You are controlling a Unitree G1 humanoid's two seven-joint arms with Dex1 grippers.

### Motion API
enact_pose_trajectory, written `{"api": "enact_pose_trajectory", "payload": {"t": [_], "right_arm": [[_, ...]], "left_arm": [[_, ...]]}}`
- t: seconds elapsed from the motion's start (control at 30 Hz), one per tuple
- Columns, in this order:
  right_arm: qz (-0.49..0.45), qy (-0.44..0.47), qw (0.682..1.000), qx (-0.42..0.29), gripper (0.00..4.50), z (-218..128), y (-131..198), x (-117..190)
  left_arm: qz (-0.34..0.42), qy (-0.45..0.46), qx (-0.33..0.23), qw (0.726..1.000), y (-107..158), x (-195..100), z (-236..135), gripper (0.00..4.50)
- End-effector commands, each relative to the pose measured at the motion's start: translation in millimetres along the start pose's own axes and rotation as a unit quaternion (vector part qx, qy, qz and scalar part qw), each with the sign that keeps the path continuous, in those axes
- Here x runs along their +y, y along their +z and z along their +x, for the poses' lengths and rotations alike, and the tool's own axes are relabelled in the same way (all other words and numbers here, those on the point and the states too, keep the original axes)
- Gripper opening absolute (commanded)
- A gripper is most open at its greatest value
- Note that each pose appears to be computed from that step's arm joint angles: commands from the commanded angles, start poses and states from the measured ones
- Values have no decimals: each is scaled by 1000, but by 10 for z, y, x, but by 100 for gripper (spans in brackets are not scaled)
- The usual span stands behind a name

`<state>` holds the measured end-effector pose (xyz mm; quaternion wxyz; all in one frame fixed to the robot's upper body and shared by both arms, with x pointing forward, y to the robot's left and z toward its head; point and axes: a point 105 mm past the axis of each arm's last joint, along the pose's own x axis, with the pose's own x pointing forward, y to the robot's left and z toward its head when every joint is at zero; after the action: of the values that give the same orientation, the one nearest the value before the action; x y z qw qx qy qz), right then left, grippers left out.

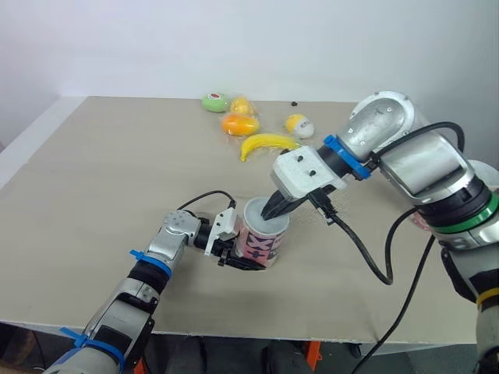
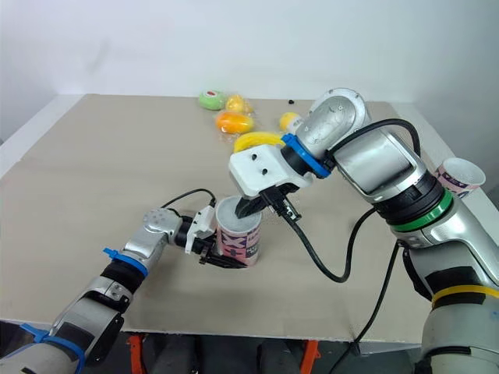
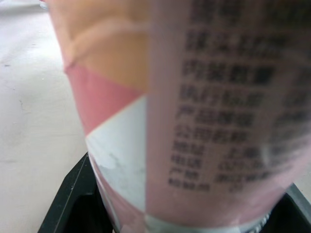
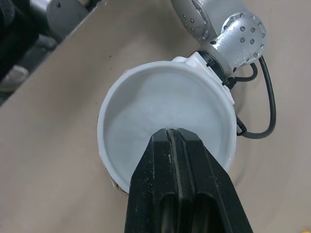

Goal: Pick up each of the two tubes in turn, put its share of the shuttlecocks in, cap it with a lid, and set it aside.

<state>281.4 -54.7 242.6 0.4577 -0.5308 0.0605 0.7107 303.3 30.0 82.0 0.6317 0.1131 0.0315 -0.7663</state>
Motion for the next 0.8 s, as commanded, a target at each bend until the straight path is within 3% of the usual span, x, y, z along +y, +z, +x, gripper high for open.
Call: {"api": "enact_pose_trajectory", "payload": {"t": [0.03,0.13,0.23,0.37,0.53,0.57,0.63,0.67,0.8], "right_arm": [[6,70,996,50,5,297,-252,154],[9,55,998,42,5,267,-242,79],[27,18,998,-56,5,11,106,-45],[26,-36,990,-131,5,-350,371,-161],[67,-126,977,-157,5,-735,363,-146],[83,-141,975,-153,67,-780,321,-106],[100,-150,972,-151,134,-814,274,25],[112,-160,969,-153,188,-824,253,91],[148,-191,959,-150,317,-801,177,265]], "left_arm": [[-26,6,34,999,-179,-38,-32,259],[-27,9,31,999,-171,-36,-36,259],[-30,11,27,999,-163,-38,-44,259],[-33,11,21,999,-145,-32,-50,259],[-40,19,17,999,-139,-10,-60,259],[-44,20,14,999,-138,-8,-65,259],[-48,24,12,998,-140,-3,-76,259],[-50,22,14,998,-148,-9,-83,320],[-62,8,7,998,-118,-38,-108,421]]}}
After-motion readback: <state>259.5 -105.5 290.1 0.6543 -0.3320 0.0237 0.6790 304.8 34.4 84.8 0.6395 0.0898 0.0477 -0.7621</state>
